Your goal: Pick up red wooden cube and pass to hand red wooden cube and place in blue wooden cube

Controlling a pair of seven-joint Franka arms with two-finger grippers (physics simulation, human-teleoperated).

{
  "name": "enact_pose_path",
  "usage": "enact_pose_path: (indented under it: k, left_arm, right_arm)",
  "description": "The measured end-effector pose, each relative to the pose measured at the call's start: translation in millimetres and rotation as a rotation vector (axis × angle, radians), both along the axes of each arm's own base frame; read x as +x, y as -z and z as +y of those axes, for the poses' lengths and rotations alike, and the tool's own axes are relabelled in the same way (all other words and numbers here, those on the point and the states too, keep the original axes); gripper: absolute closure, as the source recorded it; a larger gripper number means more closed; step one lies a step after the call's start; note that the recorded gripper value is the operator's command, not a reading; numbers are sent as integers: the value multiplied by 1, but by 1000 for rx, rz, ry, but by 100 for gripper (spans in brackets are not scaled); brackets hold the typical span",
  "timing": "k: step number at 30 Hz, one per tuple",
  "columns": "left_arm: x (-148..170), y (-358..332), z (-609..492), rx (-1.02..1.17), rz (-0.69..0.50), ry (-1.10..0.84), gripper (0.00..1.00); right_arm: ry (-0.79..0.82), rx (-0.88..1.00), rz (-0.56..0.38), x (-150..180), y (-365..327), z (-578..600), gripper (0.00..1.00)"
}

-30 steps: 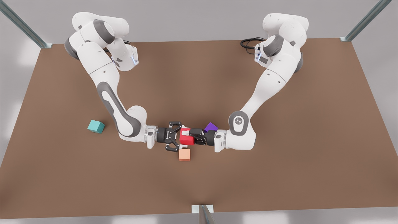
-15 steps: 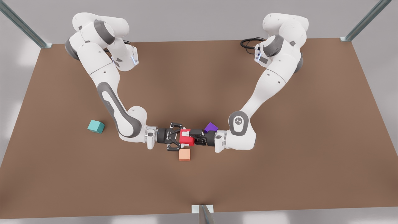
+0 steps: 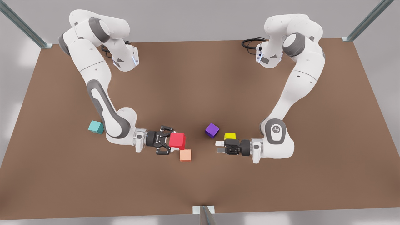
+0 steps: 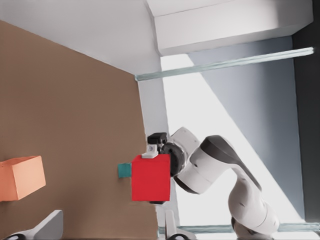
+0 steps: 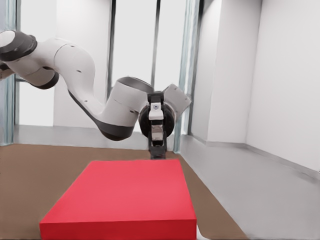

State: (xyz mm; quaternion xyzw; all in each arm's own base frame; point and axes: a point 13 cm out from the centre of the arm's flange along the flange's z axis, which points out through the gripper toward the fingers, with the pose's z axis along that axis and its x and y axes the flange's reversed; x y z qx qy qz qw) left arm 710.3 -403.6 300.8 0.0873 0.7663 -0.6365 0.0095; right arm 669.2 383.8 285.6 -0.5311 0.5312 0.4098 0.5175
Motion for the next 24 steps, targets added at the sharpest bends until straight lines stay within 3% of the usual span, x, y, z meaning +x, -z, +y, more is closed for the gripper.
enact_pose_path:
  k: [2, 4, 7, 9, 11, 15, 24]
  left_arm:
    - [11, -45, 79, 178, -145, 96, 0]
    - [4, -111, 170, 516, -278, 135, 0]
    - [-21, -120, 263, 971, -235, 145, 0]
    - [-78, -101, 298, 1301, -119, 150, 0]
    - [-101, -111, 328, 1365, -65, 96, 0]
    - [-104, -94, 325, 1379, -22, 88, 0]
    - [-104, -76, 302, 1369, 23, 83, 0]
  right_arm:
    - [-60, -189, -61, 1, -3, -59, 39]
    - [-143, -438, -63, -7, 5, -135, 39]
    - [-287, -853, 40, -40, 43, -228, 39]
    - [-330, -1101, 137, -59, 61, -287, 39]
    - [-324, -1312, 221, -76, 74, -339, 39]
    - [-183, -1584, 340, -93, 98, -431, 39]
    - [160, -1681, 463, -122, 135, -498, 39]
